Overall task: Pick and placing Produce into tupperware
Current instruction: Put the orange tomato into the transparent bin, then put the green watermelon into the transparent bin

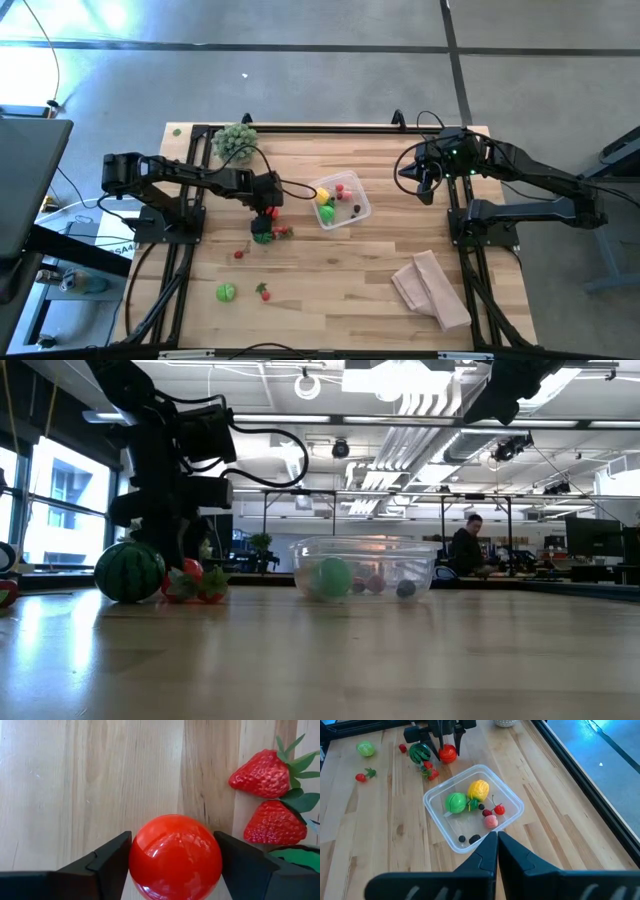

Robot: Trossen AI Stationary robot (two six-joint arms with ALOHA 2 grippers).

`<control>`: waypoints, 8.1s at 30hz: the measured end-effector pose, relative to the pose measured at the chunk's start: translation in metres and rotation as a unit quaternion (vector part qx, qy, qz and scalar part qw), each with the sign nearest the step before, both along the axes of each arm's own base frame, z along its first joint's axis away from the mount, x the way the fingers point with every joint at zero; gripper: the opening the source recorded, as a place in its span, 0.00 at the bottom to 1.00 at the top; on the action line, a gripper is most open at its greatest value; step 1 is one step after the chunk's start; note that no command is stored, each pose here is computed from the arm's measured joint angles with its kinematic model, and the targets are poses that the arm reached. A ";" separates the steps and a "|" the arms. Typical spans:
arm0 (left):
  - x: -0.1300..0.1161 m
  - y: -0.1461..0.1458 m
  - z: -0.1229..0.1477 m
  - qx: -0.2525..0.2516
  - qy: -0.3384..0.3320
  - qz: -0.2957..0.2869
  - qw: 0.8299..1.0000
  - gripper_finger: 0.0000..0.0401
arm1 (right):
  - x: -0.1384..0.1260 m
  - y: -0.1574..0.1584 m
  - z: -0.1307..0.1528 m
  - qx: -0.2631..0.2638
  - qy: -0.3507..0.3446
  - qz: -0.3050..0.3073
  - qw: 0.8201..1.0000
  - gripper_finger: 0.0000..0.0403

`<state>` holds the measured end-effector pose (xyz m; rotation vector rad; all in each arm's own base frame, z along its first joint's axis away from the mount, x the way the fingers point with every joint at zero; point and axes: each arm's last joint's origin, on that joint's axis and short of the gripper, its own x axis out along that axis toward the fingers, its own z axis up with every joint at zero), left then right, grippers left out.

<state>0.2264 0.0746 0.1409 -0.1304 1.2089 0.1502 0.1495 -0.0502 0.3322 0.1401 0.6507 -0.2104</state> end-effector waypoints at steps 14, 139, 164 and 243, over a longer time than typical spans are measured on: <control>0.007 0.002 0.013 0.004 -0.015 0.000 1.000 0.64 | 0.000 0.000 0.000 0.000 0.000 0.000 1.000 0.01; 0.148 0.025 0.069 0.133 -0.143 -0.145 0.970 0.74 | 0.000 0.000 0.000 0.000 0.000 0.000 1.000 0.01; 0.046 -0.021 0.155 -0.091 -0.053 -0.051 0.993 0.44 | 0.000 0.000 0.000 0.000 0.000 0.000 1.000 0.01; -0.010 -0.075 0.060 -0.092 -0.004 0.241 0.966 0.84 | 0.000 0.000 0.000 0.000 0.000 0.000 1.000 0.01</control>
